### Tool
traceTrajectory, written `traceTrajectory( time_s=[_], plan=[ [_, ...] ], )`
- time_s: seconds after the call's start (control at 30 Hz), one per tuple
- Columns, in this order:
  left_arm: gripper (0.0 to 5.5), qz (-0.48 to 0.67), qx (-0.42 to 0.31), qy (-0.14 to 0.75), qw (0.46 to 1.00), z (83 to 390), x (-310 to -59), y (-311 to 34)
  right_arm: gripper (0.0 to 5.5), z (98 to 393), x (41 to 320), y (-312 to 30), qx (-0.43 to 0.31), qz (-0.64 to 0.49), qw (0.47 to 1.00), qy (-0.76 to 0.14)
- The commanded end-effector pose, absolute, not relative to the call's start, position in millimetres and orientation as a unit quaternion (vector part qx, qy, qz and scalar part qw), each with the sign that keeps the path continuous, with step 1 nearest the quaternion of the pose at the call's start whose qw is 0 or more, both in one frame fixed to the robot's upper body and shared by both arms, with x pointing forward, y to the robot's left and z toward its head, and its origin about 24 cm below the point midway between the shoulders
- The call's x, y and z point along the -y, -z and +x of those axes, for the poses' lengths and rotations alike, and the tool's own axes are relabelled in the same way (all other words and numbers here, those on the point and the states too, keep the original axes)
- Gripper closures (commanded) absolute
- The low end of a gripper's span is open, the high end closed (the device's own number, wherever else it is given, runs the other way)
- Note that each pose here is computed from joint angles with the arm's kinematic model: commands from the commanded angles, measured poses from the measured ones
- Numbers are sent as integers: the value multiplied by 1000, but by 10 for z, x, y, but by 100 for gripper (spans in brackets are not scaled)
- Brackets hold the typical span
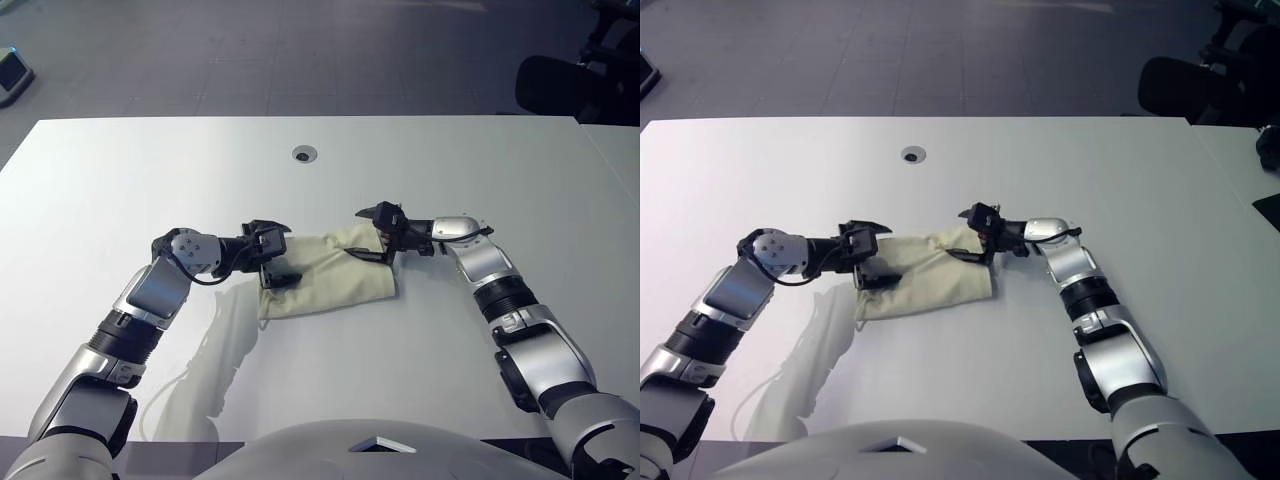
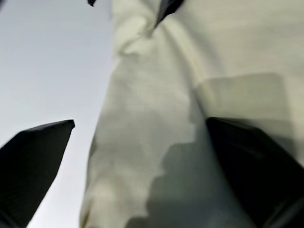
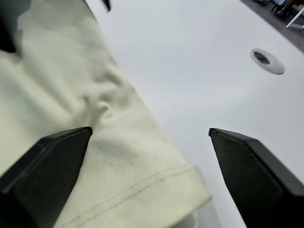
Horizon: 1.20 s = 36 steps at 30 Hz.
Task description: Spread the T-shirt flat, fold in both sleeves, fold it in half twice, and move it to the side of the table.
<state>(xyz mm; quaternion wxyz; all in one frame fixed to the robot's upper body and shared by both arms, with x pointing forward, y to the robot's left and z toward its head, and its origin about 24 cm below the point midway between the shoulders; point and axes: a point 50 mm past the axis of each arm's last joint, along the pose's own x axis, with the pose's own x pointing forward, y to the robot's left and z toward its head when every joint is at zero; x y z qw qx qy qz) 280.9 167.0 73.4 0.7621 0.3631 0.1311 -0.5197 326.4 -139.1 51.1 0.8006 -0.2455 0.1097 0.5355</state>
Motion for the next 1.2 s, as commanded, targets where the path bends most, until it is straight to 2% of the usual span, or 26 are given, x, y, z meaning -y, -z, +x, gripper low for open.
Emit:
traceTrajectory(
  time_s=[0.03, 0.07, 0.2, 0.3, 0.4, 0.5, 0.6, 0.77, 0.9, 1.0, 1.07, 1.2],
  plan=[
    [10, 394, -197, 522, 730, 2701, -1877, -461, 26, 3114, 1733, -153, -197, -293, 782, -513],
    [10, 400, -195, 519, 730, 2718, -1895, -460, 11, 3095, 1767, -134, -199, -295, 782, -512],
    [10, 403, -173, 503, 745, 2853, -1863, -537, 11, 2960, 1852, -145, -193, -296, 774, -525],
    [10, 424, -154, 500, 739, 3017, -1801, -608, 11, 2661, 1868, -237, -192, -299, 736, -576],
    [10, 454, -122, 507, 722, 3232, -1634, -699, 11, 2336, 1726, -409, -189, -289, 690, -637],
    [10, 486, -80, 526, 693, 3383, -1443, -820, 11, 2212, 1520, -546, -170, -280, 672, -665],
    [10, 515, -36, 523, 679, 3545, -1377, -1057, 11, 2314, 1415, -759, -137, -284, 695, -647],
    [10, 467, 15, 495, 733, 3695, -1515, -1576, 11, 2552, 1359, -1277, -74, -258, 750, -604],
    [10, 451, 35, 453, 769, 3702, -1727, -1851, 11, 2722, 1242, -1600, -17, -167, 819, -548],
    [10, 429, 41, 398, 810, 3732, -1860, -1919, 11, 2852, 1089, -1484, -31, -50, 852, -520],
    [10, 407, 39, 383, 828, 3714, -1874, -1872, 11, 2898, 995, -1327, -51, -2, 854, -519],
    [10, 375, 34, 351, 857, 3681, -1921, -1797, 11, 2904, 811, -1010, -79, -3, 842, -534]
  ],
)
